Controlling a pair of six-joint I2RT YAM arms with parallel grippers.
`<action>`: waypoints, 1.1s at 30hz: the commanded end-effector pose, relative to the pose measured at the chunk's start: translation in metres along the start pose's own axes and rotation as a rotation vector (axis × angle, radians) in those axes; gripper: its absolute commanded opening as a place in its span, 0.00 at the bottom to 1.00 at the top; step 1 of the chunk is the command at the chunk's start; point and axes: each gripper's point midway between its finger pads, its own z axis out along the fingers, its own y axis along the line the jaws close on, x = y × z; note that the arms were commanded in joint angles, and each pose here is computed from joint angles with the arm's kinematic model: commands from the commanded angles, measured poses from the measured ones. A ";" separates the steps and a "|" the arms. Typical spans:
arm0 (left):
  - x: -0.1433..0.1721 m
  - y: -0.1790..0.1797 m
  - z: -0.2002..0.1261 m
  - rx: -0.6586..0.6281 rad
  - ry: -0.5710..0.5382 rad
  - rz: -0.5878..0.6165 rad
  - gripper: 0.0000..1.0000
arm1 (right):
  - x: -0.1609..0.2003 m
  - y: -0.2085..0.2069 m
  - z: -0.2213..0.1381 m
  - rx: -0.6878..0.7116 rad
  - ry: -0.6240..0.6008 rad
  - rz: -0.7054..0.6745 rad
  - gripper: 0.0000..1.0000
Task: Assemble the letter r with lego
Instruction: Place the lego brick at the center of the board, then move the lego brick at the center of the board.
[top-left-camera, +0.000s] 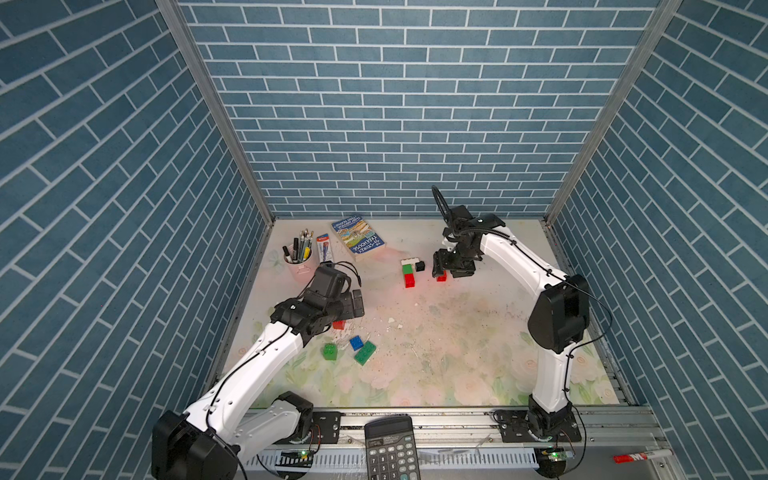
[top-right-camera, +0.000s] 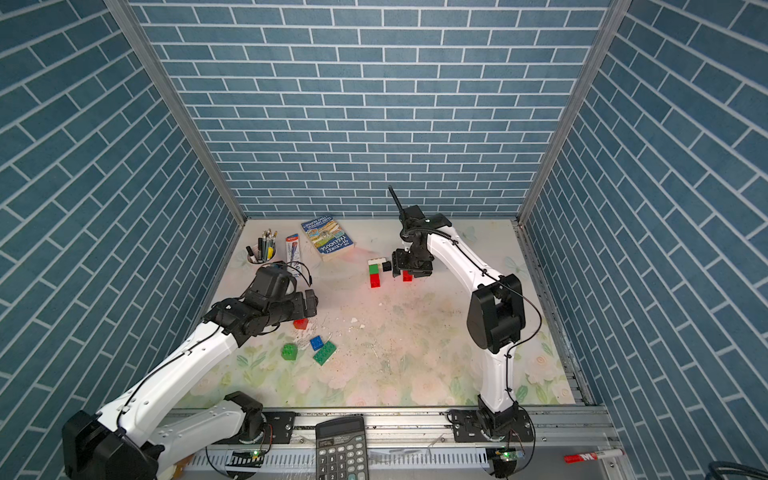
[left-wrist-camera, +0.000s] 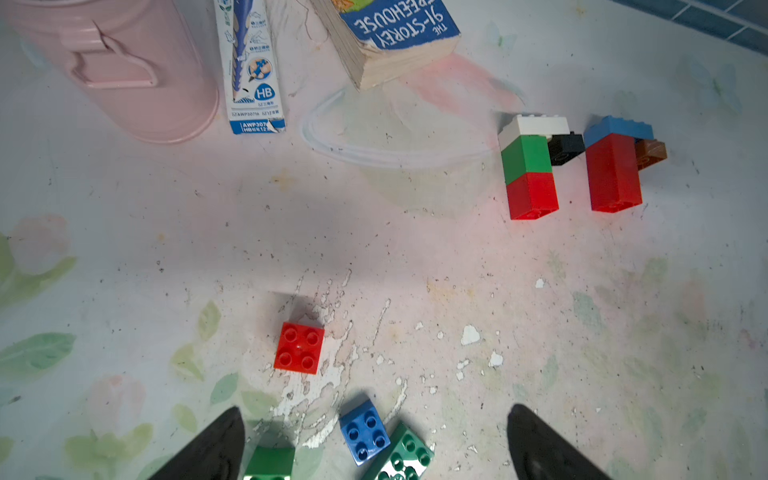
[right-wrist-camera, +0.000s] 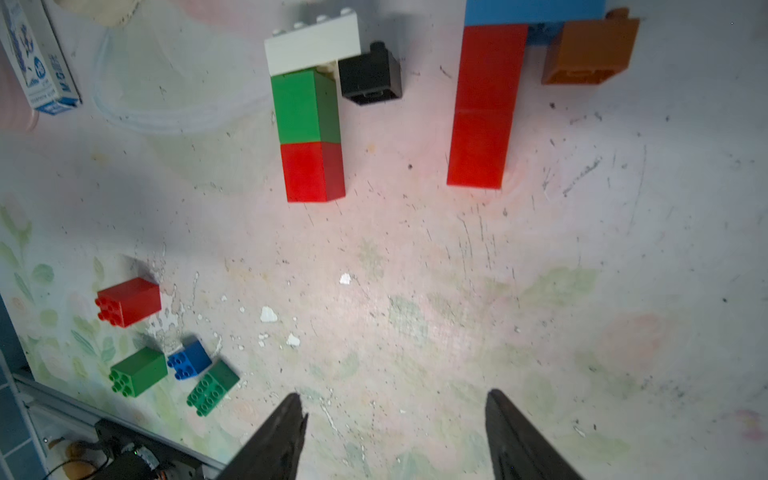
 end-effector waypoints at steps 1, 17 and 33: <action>0.016 0.001 0.002 -0.079 0.023 -0.015 0.99 | 0.006 -0.013 -0.025 -0.024 -0.058 -0.018 0.70; 0.061 -0.030 0.013 -0.160 0.105 0.039 0.98 | 0.057 -0.043 -0.057 -0.080 -0.101 0.009 0.70; 0.048 0.033 0.047 -0.240 0.244 0.013 0.99 | 0.041 -0.029 -0.061 -0.151 -0.119 0.072 0.72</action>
